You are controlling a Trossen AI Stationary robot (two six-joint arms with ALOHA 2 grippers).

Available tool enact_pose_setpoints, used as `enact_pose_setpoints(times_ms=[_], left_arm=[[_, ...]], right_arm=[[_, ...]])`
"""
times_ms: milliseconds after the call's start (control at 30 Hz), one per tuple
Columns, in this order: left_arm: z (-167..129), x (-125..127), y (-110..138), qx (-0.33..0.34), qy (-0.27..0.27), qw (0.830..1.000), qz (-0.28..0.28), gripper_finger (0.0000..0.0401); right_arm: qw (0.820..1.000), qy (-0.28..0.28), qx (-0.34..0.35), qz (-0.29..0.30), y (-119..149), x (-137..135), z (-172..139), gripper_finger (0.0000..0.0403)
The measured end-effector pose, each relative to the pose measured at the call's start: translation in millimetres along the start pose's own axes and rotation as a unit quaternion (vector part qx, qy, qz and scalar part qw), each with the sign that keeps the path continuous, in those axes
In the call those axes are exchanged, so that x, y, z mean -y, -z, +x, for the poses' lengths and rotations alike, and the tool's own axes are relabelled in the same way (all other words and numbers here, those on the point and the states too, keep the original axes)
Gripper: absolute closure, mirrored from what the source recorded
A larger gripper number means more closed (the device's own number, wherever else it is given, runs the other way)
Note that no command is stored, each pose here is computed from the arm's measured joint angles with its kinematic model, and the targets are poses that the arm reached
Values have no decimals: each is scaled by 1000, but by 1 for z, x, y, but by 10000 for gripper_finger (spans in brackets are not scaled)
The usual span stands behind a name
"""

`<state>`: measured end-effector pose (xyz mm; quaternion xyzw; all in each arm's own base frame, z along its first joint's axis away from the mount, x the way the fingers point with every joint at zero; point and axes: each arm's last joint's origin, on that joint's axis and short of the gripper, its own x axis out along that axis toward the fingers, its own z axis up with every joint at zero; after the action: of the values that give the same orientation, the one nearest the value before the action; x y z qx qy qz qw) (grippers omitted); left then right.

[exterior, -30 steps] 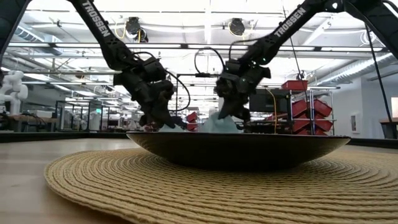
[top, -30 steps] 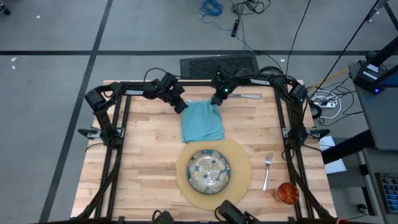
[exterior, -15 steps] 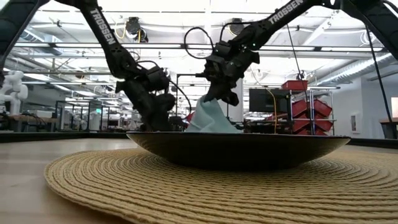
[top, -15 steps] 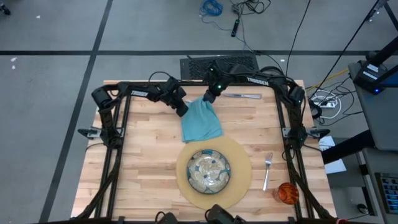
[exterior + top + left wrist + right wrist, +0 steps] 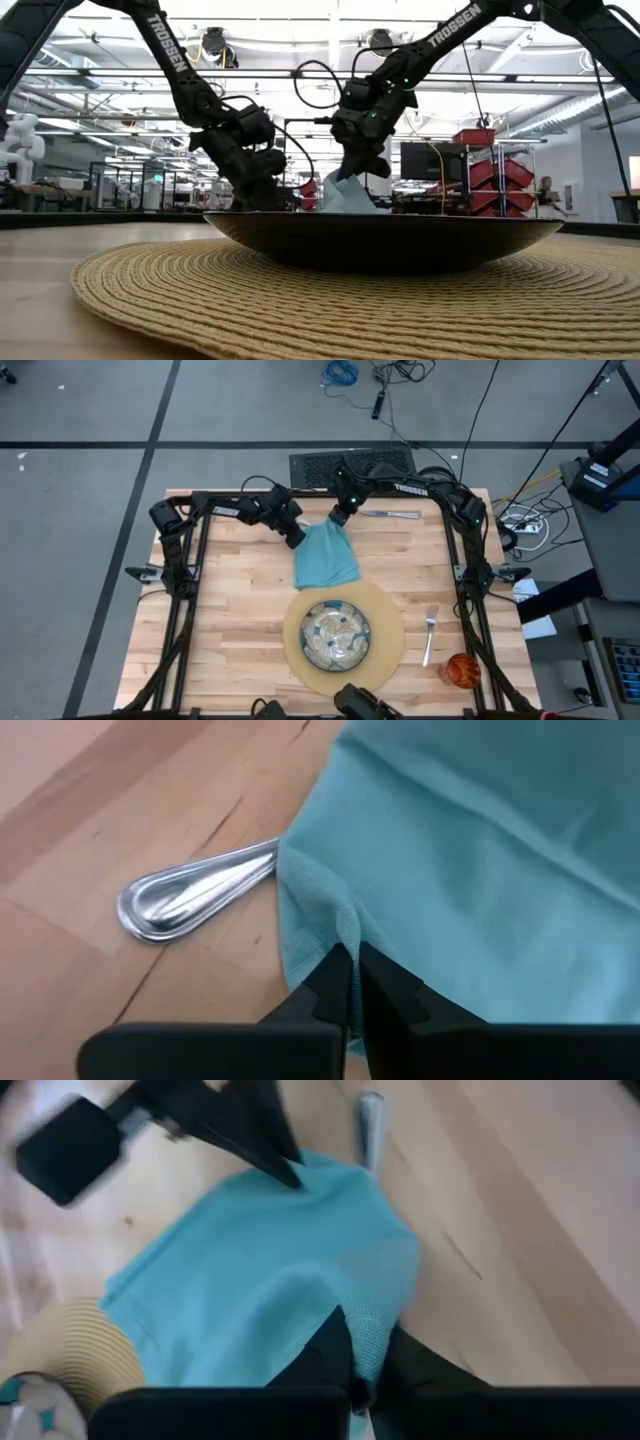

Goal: Set table place
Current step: Fold the blue napkin

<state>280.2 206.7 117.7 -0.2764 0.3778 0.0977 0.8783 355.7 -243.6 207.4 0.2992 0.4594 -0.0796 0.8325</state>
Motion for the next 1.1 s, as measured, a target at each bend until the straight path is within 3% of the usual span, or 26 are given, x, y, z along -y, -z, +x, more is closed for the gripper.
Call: enact_pose_setpoints(times_ms=[367,667,1100], left_arm=[[-7,-1,-9,14,4,1000,15,401],[-37,16,-22,39,7,998,55,401],[-69,22,-25,41,-45,995,74,401]], right_arm=[[999,42,-13,-4,3,12,-5,403],[999,45,-20,-10,5,14,-6,403],[999,48,-1,-26,2,9,-16,403]])
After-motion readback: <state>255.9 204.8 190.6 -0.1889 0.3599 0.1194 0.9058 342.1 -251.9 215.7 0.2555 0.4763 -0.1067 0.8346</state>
